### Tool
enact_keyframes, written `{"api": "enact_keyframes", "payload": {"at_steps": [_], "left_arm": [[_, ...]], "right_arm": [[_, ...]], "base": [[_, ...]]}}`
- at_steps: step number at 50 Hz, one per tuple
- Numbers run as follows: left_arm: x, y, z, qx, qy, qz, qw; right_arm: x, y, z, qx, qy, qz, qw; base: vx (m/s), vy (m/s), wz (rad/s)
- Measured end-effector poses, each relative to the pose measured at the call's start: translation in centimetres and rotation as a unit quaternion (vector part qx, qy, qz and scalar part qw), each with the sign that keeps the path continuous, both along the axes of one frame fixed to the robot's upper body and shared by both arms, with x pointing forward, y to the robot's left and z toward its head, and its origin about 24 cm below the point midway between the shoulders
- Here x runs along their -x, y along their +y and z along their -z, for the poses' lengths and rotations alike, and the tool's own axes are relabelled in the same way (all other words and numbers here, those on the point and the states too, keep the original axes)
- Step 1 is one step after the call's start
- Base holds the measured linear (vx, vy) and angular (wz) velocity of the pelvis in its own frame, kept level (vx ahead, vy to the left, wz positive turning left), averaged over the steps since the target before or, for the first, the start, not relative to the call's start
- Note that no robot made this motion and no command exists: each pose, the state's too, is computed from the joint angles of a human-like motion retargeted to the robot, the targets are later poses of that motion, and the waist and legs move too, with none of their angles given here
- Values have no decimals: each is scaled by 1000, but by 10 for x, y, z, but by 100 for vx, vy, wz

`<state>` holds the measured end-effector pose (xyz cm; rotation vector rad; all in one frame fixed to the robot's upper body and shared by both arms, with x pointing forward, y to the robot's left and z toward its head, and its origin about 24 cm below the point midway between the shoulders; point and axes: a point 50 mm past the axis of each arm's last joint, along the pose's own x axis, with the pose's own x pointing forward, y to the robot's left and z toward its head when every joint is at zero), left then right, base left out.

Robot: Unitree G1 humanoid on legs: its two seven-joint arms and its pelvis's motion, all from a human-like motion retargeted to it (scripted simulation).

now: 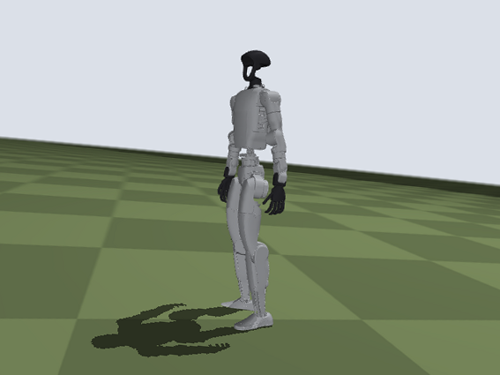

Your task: Walk run

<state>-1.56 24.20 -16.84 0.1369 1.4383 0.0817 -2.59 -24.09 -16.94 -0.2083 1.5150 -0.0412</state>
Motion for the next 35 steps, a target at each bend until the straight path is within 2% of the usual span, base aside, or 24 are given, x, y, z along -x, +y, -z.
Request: {"api": "enact_keyframes", "payload": {"at_steps": [13,35], "left_arm": [[13,-7,1,0,21,-10,1000],[-9,-5,1,10,-8,12,1000]], "right_arm": [[7,9,1,-25,14,-19,999],[3,11,2,-33,17,-65,997]], "base": [[0,0,0],[0,-3,0]]}}
